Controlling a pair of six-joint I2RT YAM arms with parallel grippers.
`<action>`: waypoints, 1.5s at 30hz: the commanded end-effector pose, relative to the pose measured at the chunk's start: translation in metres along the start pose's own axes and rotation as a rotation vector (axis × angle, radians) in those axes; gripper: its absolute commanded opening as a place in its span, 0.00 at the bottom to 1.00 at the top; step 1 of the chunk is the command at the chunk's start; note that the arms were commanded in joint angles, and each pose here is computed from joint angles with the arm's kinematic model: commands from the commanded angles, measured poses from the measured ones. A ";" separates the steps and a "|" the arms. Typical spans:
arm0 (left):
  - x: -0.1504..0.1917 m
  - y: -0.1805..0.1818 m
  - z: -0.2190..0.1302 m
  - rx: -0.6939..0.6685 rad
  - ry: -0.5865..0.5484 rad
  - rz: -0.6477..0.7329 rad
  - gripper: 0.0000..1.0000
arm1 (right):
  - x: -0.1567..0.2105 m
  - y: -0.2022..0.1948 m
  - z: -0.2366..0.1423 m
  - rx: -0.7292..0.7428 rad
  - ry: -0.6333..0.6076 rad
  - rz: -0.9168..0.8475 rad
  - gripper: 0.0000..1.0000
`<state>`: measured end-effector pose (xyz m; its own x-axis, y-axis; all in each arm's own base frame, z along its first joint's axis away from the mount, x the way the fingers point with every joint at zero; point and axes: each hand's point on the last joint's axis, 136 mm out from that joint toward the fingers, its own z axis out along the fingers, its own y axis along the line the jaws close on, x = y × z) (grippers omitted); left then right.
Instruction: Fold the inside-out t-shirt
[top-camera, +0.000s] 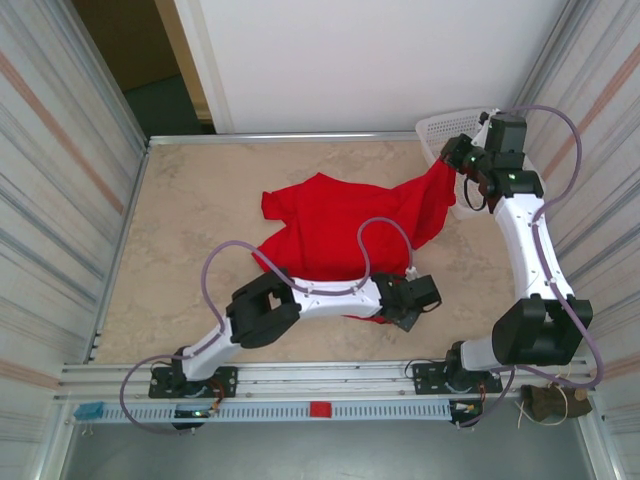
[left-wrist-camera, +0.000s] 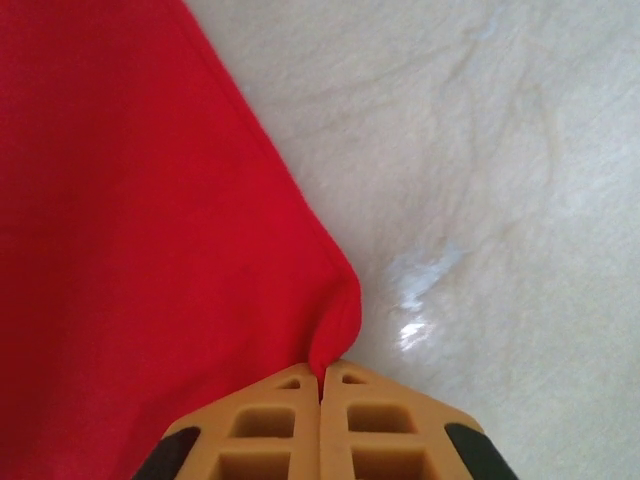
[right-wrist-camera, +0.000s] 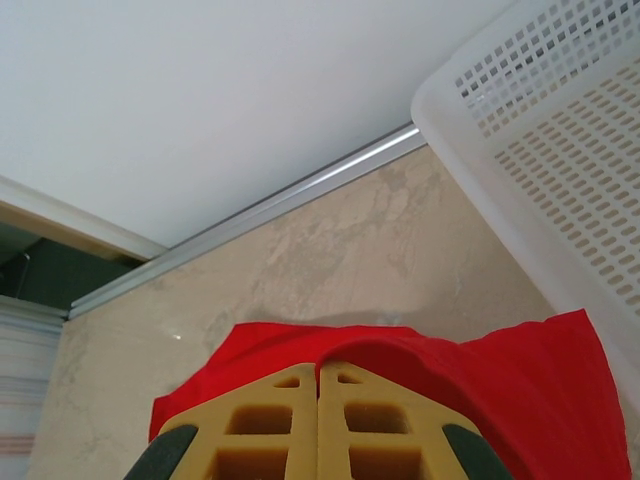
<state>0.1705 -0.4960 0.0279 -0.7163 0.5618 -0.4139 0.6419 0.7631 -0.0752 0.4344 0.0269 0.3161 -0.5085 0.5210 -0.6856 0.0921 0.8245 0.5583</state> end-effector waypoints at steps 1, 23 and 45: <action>-0.008 0.039 -0.041 -0.062 -0.023 0.016 0.00 | -0.021 0.018 -0.014 -0.075 -0.046 0.013 0.00; -0.119 0.356 -0.538 -0.277 -1.038 -0.293 0.00 | -0.145 0.112 -0.218 -0.423 -0.431 0.045 0.00; -0.192 0.510 -0.449 -0.308 -0.942 -0.461 0.00 | -0.172 0.131 -0.082 -0.401 -0.313 0.038 0.00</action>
<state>0.4811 -0.0813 0.4955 -0.2521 -0.1734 -0.9520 0.2008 0.9530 -0.2268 0.4339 0.0359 0.5581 -0.2511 0.6583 -0.7096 -0.3183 0.6362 0.7028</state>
